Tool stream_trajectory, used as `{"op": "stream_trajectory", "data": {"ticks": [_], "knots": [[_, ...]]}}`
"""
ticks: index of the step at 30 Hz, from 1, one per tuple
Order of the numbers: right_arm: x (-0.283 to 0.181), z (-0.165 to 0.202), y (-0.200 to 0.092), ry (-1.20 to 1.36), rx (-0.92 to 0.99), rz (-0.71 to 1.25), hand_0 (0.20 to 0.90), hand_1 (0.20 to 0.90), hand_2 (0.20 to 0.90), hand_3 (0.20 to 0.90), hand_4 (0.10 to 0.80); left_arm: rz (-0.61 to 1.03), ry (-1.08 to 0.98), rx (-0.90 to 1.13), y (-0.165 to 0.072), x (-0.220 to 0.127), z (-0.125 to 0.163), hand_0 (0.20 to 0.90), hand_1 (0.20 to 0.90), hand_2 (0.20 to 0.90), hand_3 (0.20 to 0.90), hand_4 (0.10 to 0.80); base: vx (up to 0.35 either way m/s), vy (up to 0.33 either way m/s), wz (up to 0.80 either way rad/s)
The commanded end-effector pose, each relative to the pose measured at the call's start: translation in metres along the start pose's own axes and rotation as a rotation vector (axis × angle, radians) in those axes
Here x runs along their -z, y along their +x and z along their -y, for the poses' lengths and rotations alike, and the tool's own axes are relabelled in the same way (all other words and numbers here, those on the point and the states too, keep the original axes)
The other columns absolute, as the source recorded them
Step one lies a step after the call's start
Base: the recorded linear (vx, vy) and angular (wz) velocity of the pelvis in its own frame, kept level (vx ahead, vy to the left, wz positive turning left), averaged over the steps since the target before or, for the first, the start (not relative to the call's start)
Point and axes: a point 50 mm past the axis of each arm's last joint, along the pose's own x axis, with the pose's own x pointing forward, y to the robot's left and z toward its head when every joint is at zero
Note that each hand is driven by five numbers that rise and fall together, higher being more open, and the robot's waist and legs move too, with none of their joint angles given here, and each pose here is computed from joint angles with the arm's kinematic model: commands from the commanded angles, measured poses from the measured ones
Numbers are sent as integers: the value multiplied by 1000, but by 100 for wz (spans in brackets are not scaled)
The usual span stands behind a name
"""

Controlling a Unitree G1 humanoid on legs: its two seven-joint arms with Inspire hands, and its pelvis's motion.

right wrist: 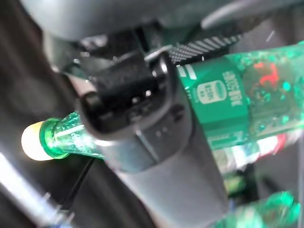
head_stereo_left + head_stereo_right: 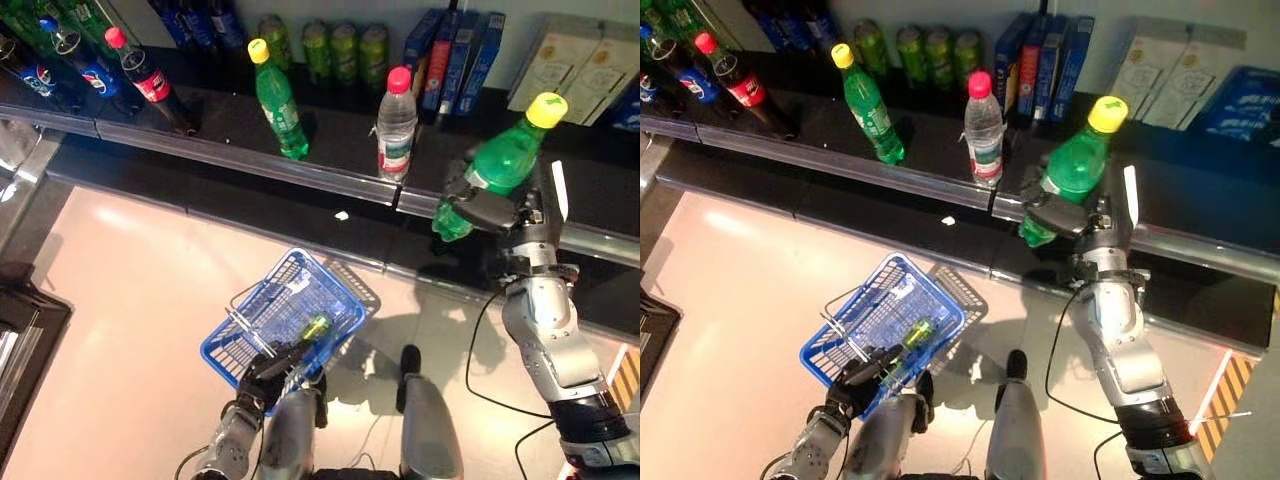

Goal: Pick up the drink and place into the basket.

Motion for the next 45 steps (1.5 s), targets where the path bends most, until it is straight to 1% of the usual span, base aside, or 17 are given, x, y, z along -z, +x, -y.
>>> {"op": "stream_trajectory", "data": {"ticks": [1,6,12,15,16,18,26,27,29,33,38,41,42,45], "knots": [[-67,-36,-1,170,-246,331,300,300,300,200,100,224,134,195,-19,-55,4,300,300,300,200,100,43,8,7],[-64,-59,-5,237,-356,294,300,300,300,200,100,220,158,305,-24,-59,20,300,300,300,200,100,10,-1,7],[-60,-83,-5,282,-412,249,300,300,300,200,100,214,183,494,-34,-62,47,300,300,300,200,100,-24,10,16],[-58,-91,-3,290,-424,235,300,300,300,200,100,207,213,598,-41,-66,60,300,300,300,200,100,-56,22,23],[-58,-91,-3,291,-425,234,300,300,300,200,100,207,214,604,-41,-66,61,300,300,300,200,100,-66,22,21],[-58,-98,-1,283,-436,227,300,300,300,200,100,193,223,718,-48,-69,76,300,300,300,200,100,-74,37,26],[-42,-116,1,250,-454,147,300,300,300,200,100,54,170,1121,-69,-66,115,300,300,300,200,100,-51,31,19],[-42,-116,1,250,-454,147,300,300,300,200,100,54,170,1121,-69,-66,115,300,300,300,200,100,-37,21,21],[-28,-122,2,240,-451,83,300,300,300,200,100,48,170,1220,-76,-70,127,300,300,300,200,100,-47,26,22],[-14,-129,1,228,-453,21,300,300,300,200,100,64,184,1323,-83,-77,139,300,300,300,200,100,-33,3,21],[0,-142,-3,215,-456,-40,300,300,300,200,100,95,274,1545,-102,-90,166,300,300,300,200,100,-17,-28,26],[6,-150,-2,210,-448,-69,300,300,300,200,100,93,308,1620,-109,-92,177,300,300,300,200,100,23,-44,13],[10,-158,-2,186,-442,-84,300,300,300,200,100,94,326,1664,-114,-94,185,300,300,300,200,100,28,-56,13],[20,-165,-2,120,-427,-119,300,300,300,200,100,105,330,1708,-120,-99,194,300,300,300,200,100,32,-40,15]]}}
